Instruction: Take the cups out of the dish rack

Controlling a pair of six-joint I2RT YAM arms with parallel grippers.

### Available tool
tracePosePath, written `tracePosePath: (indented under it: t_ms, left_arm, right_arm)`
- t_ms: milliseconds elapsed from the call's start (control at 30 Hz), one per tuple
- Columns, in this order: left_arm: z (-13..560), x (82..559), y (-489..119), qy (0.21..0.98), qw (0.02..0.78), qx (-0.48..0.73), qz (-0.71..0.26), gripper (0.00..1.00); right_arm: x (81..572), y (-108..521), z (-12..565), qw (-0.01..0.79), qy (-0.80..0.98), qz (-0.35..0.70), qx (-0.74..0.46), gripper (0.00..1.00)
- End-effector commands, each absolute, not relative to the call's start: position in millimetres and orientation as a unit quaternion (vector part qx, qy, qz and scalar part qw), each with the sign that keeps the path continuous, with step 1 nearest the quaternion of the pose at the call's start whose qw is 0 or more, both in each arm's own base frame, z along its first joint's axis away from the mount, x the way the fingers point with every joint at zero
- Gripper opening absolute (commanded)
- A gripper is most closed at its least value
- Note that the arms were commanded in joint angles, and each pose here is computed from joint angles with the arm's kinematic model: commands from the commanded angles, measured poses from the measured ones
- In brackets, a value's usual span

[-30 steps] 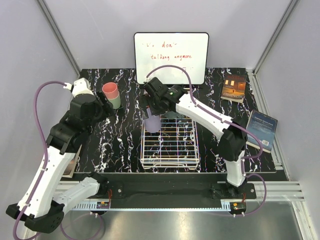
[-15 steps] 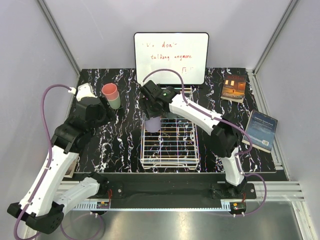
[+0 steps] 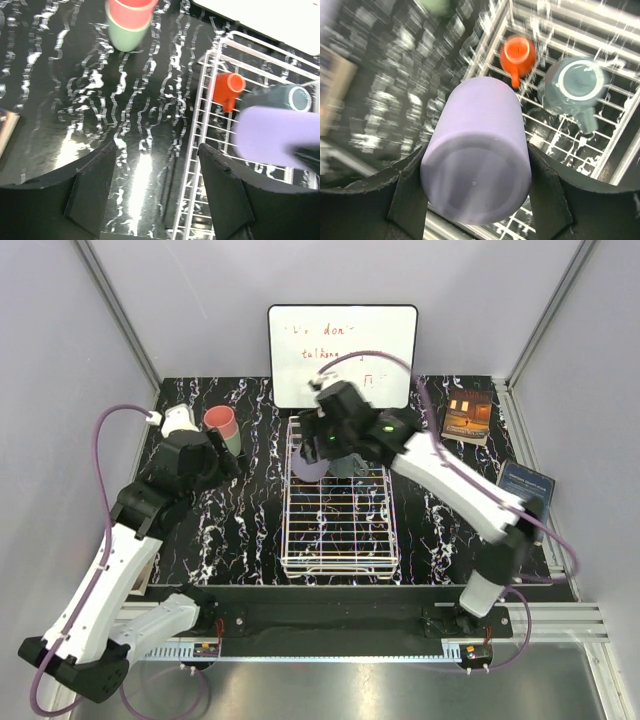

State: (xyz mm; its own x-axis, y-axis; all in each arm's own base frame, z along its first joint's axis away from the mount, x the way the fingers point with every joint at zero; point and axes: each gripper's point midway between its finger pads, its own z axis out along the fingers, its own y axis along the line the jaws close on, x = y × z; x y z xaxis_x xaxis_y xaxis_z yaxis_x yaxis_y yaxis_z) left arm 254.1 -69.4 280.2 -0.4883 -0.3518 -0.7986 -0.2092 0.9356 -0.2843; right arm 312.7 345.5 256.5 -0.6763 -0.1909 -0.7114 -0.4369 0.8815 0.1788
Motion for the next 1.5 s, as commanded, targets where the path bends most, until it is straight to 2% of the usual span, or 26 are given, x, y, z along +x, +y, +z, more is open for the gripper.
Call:
tracePosePath:
  t_ms: [0, 33, 67, 100, 133, 167, 200, 233, 267, 433, 467, 567, 767, 1000, 1300, 1467]
  left_arm:
    - [292, 269, -102, 0.845, 0.489, -0.15, -0.155, 0.7]
    - [292, 271, -107, 0.845, 0.488, -0.146, -0.166, 0.7]
    - [294, 275, -114, 0.84, 0.492, -0.141, -0.181, 0.7]
    - [295, 274, -124, 0.838, 0.488, -0.13, -0.205, 0.7]
    - [297, 275, -129, 0.834, 0.49, -0.125, -0.22, 0.7]
    - [302, 278, -135, 0.825, 0.498, -0.119, -0.238, 0.7]
    - [304, 277, -146, 0.821, 0.494, -0.107, -0.265, 0.7]
    - [310, 276, -150, 0.813, 0.499, -0.102, -0.282, 0.7]
    - [315, 279, -156, 0.8, 0.509, -0.098, -0.302, 0.7]
    - [340, 271, -186, 0.749, 0.517, -0.069, -0.409, 0.7]
    - [357, 272, -193, 0.724, 0.531, -0.058, -0.436, 0.7]
    - [371, 266, -213, 0.693, 0.517, -0.033, -0.501, 0.7]
    - [386, 255, -226, 0.651, 0.506, -0.016, -0.566, 0.7]
    - [391, 253, -230, 0.635, 0.501, -0.016, -0.588, 0.69]
    - [372, 276, -199, 0.691, 0.534, -0.081, -0.479, 0.69]
    - [365, 280, -192, 0.703, 0.535, -0.101, -0.458, 0.69]
  right_arm:
    - [295, 311, 361, 0.46, 0.836, 0.276, -0.112, 0.0]
    - [292, 305, 349, 0.446, 0.841, 0.289, -0.106, 0.0]
    - [304, 296, 361, 0.46, 0.825, 0.322, -0.07, 0.0]
    - [287, 290, 382, 0.459, 0.8, 0.379, -0.073, 0.0]
    - [289, 283, 358, 0.436, 0.808, 0.392, -0.056, 0.0]
    - [302, 271, 375, 0.451, 0.778, 0.436, -0.016, 0.0]
    - [285, 267, 390, 0.438, 0.753, 0.489, -0.03, 0.0]
    - [284, 265, 367, 0.412, 0.756, 0.509, -0.018, 0.0]
    - [283, 264, 385, 0.409, 0.724, 0.556, 0.0, 0.0]
    - [269, 268, 383, 0.375, 0.675, 0.635, -0.011, 0.0]
    - [260, 272, 387, 0.345, 0.662, 0.665, -0.01, 0.0]
    - [252, 277, 398, 0.317, 0.615, 0.722, -0.017, 0.0]
    - [256, 282, 394, 0.298, 0.605, 0.739, -0.02, 0.0]
    - [261, 285, 387, 0.291, 0.614, 0.734, -0.021, 0.0]
    - [260, 275, 410, 0.348, 0.613, 0.708, -0.032, 0.0]
    - [269, 268, 394, 0.355, 0.633, 0.688, 0.002, 0.0]
